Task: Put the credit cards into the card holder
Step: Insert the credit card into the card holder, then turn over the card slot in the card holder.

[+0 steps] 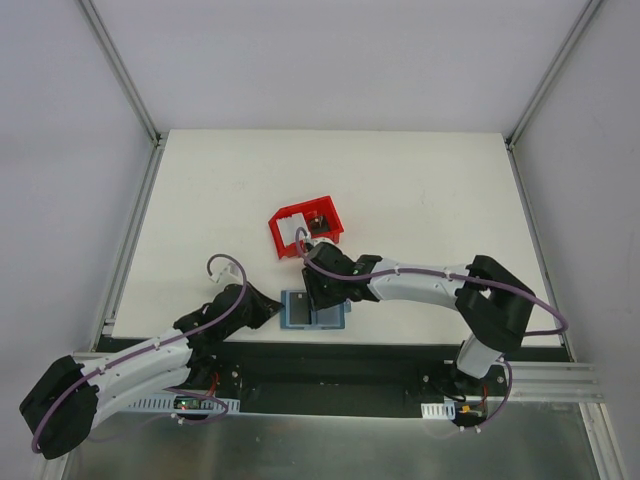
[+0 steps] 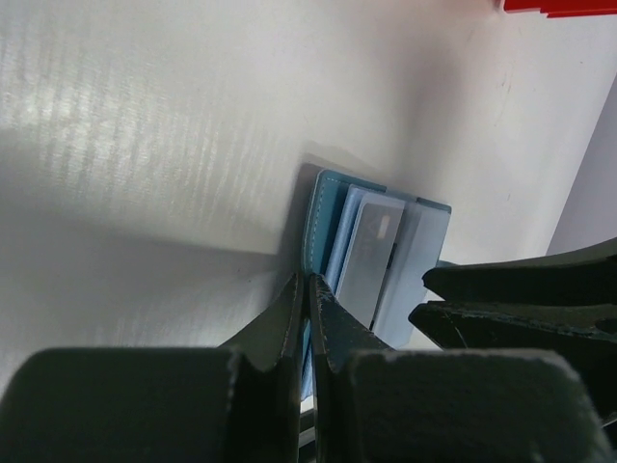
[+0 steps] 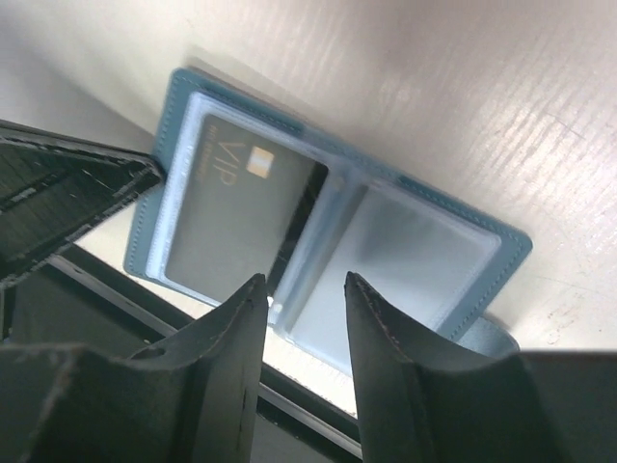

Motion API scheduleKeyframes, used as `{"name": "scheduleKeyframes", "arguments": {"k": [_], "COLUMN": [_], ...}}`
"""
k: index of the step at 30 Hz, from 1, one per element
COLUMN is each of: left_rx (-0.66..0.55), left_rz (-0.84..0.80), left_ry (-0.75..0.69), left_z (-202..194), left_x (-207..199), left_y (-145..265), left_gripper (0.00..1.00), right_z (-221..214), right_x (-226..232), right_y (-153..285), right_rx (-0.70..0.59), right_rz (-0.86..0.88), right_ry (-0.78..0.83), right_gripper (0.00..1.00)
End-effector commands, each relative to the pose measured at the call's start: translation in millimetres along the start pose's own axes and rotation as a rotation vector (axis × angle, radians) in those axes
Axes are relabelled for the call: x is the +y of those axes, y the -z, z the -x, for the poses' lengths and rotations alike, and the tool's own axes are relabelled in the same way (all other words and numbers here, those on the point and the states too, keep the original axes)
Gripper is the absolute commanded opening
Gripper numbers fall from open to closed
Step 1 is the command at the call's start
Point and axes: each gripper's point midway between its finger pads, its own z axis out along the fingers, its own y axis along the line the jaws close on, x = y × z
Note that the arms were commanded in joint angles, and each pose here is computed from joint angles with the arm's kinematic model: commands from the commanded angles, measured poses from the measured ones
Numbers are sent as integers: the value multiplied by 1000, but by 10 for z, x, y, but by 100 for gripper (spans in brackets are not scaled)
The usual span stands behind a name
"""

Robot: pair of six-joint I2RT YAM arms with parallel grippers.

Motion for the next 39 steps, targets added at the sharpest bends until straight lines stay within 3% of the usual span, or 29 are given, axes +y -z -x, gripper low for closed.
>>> {"name": "scheduleKeyframes", "arguments": {"k": [1,14,25,39], "left_rx": [30,44,184,245], "left_rz": [-59,-78,-100,-159], "left_ry": [-71,-100,-228,-301], "left_z": [-22,-35,-268,-367], "left_x": [-235,-308,-328,-384], "left_y": [56,74,92,165], "left_gripper": [0,0,0,0], "right_z": [289,50,-51,-115], "right_x": [298,228,66,-33], "right_y": [207,6,-151,-206], "right_rx": [-92,2,56,76], "right_rz": [89,84,75,54], "right_ry": [10,-91,-135,-137], "right_gripper": [42,45,45,43]}}
